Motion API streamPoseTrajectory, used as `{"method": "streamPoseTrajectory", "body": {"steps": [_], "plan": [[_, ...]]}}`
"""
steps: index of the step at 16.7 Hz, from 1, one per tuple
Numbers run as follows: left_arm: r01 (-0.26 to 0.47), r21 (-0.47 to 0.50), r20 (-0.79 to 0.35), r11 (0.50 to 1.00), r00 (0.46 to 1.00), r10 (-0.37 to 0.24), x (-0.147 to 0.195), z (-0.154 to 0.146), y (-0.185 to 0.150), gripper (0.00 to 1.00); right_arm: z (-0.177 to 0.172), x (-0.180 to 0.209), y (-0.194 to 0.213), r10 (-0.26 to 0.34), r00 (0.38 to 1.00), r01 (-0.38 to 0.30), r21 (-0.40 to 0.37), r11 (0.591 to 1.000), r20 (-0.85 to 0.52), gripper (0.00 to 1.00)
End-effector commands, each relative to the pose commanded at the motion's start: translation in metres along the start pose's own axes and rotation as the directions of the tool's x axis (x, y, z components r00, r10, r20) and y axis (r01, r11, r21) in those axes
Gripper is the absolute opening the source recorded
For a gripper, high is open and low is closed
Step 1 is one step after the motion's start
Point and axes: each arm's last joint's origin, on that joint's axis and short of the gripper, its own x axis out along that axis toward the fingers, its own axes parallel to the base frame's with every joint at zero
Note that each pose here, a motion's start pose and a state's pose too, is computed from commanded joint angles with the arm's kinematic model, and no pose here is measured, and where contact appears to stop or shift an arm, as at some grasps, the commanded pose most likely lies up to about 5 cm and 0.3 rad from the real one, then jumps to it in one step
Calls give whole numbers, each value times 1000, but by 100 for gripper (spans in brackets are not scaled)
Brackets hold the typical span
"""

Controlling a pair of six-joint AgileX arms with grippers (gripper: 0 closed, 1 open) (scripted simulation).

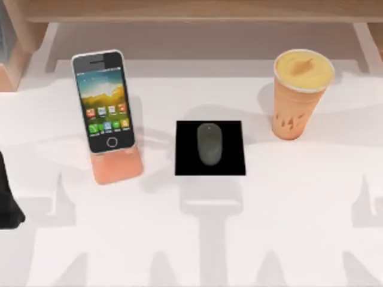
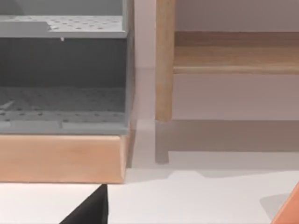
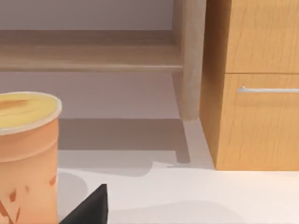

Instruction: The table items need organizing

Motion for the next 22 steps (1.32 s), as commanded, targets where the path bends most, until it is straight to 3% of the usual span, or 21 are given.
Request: {"method": "streamPoseTrajectory", "body": {"steps": [6,13,22], "plan": [[0,0,0,1000,1000,0,0,0,0,100,7,16,9,35,997,-36,-6,999,-65,100],[0,0,0,1000,1000,0,0,0,0,100,8,66,42,87,981,-96,-40,995,-174,100],[0,0,0,1000,1000,0,0,0,0,100,-47,139,120,91,977,-110,-93,990,-191,100]]}}
